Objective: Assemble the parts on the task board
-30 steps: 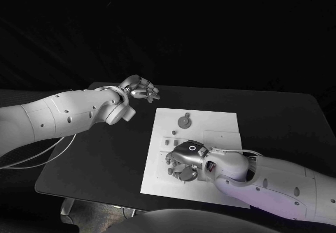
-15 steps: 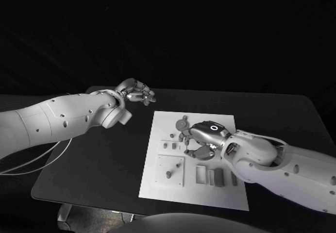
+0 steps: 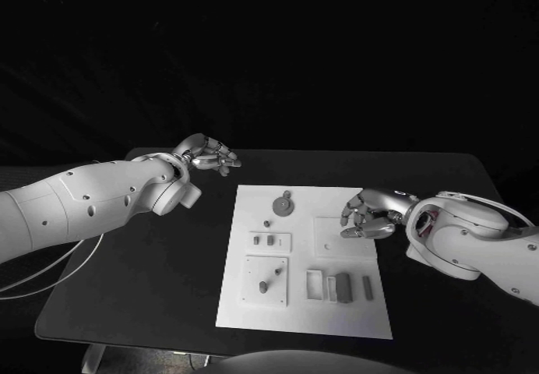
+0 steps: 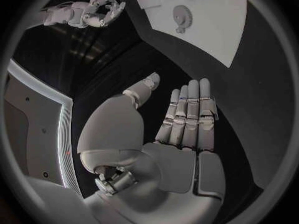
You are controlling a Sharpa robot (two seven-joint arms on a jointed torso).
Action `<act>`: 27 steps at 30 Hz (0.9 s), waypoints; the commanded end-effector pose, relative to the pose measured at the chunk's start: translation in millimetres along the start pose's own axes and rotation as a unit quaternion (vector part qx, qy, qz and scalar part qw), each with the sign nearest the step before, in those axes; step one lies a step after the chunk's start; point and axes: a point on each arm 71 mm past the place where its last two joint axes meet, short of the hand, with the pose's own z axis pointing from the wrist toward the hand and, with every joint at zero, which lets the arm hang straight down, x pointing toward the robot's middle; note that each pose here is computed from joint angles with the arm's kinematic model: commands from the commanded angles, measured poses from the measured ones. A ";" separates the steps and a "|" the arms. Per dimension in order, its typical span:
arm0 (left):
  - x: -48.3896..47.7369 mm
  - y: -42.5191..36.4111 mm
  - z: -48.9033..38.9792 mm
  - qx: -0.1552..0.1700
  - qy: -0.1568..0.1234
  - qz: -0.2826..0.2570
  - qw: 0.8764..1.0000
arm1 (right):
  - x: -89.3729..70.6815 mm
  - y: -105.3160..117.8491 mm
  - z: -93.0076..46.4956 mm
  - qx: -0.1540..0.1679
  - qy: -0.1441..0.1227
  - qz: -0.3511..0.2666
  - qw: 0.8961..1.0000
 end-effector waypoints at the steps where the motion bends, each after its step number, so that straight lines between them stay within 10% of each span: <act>1: 0.9 -1.4 0.8 0.001 -0.004 -0.006 1.000 | 20.2 -10.0 -8.8 0.082 0.105 0.053 0.990; 13: 3.8 1.0 1.3 -0.003 -0.001 -0.007 1.000 | 48.6 -16.3 -27.1 0.139 0.205 0.089 0.965; 27: 5.4 2.0 0.7 -0.005 0.002 -0.009 1.000 | 62.7 -9.1 -21.1 0.135 0.233 0.059 0.961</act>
